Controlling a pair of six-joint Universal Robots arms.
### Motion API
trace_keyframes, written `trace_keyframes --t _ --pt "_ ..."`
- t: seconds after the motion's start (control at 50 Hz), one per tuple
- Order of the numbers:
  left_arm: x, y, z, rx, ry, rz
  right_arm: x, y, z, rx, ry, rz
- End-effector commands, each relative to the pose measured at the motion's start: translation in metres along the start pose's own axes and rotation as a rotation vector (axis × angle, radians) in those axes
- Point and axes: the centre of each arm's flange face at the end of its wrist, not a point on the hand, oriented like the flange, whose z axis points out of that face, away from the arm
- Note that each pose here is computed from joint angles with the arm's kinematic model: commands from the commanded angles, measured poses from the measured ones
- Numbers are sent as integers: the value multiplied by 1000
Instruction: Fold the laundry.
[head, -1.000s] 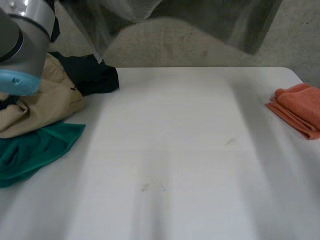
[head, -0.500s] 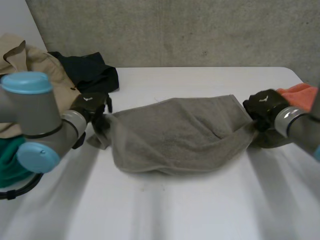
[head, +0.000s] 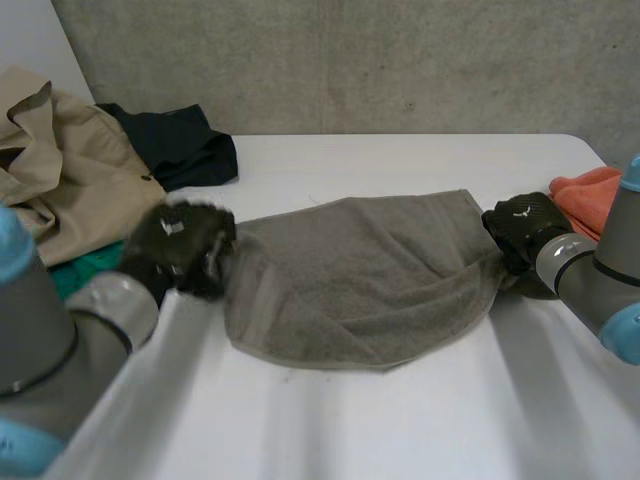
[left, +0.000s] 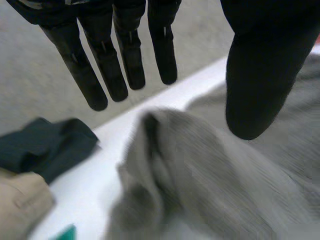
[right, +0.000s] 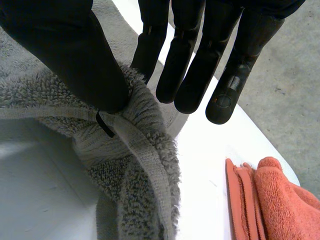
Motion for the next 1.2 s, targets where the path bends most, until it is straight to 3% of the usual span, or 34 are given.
trace_keyframes --t 0.02,0.12,0.56,0.9,0.98,1.08,1.2 --pt "26 56 5 -156 95 182 -6 2 -2 1 -33 5" --pt "27 72 23 -149 99 245 -12 5 -3 1 -60 6" --pt "29 81 76 -97 90 262 -21 12 -8 -20 -91 7" --pt "25 61 96 -31 56 273 -21 11 -8 -16 -104 -1" --pt "27 34 75 -26 60 281 -17 11 -14 -46 -106 -14" --pt "18 -15 3 -113 67 310 -10 -6 -62 -150 -200 -156" --pt "14 -21 -52 -267 111 331 1 2 -111 -341 -337 -286"
